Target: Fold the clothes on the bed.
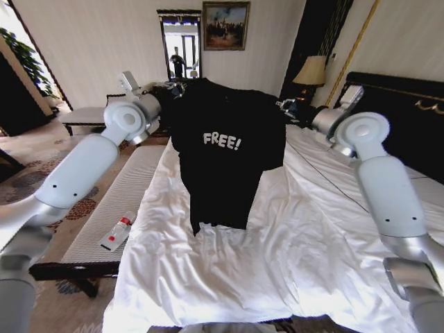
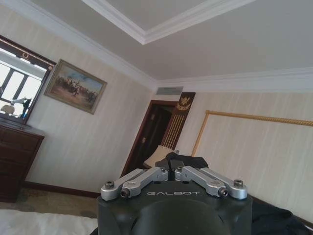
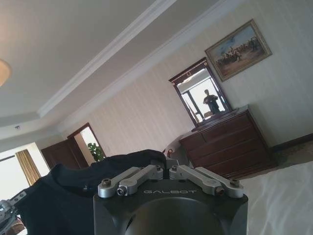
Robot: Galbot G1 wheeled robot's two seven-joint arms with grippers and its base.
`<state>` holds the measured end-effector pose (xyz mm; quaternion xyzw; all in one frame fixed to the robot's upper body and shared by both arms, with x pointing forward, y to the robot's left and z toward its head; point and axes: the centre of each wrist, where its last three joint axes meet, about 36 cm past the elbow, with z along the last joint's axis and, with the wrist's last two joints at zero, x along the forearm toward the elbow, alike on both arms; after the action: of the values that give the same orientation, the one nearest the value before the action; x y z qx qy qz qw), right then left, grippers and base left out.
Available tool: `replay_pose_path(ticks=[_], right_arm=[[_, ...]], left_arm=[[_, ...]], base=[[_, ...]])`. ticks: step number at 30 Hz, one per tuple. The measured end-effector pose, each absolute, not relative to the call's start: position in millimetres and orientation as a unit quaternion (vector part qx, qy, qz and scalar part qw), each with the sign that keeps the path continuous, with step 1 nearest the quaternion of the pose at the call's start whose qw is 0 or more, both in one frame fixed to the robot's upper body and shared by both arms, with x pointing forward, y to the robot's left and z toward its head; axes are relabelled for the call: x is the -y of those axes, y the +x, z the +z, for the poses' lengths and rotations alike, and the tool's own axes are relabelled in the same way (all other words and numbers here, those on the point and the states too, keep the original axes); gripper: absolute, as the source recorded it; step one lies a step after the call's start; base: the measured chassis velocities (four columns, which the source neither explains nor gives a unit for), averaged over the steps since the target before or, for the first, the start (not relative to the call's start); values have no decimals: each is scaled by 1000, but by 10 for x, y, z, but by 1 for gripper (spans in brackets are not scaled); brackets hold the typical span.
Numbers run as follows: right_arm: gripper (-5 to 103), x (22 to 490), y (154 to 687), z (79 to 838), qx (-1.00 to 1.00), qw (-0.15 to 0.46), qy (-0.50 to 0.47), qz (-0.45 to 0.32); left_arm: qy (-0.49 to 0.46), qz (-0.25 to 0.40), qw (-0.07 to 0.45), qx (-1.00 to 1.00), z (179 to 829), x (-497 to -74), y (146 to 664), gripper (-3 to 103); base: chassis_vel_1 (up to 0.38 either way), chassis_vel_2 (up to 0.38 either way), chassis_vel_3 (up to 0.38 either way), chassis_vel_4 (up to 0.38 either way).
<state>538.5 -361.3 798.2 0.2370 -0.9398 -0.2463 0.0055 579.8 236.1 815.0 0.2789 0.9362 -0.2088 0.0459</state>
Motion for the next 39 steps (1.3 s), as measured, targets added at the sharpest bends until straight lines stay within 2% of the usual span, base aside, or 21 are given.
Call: replay_pose_path(ticks=[4,14,20,28,32,39], right_arm=[[1,3666,5263,8165,934,-7,247,-256],[1,3603,4821,8243,929,-9,273,-251],[1,3547,4335,8313,928,-15,293,-230],[1,3467,3651,8351,929,6,315,-196],[1,3320,3309,8402,930,20,327,-169],[1,3173,2911,8530,931,49,328,-153]], left_arm=[[285,-205,52,-935,8288,-2394,5619,1],[302,-197,61,-931,8255,-2758,4780,1],[299,-165,52,-939,8080,-3028,4159,1],[316,-131,42,-939,8180,-2993,3565,1],[318,-88,42,-943,8289,-2979,3213,1],[295,-89,6,-951,8374,-2955,3063,1]], base=[[0,0,0,0],[0,0,0,0],[0,0,0,0],[0,0,0,0],[0,0,0,0],[0,0,0,0]])
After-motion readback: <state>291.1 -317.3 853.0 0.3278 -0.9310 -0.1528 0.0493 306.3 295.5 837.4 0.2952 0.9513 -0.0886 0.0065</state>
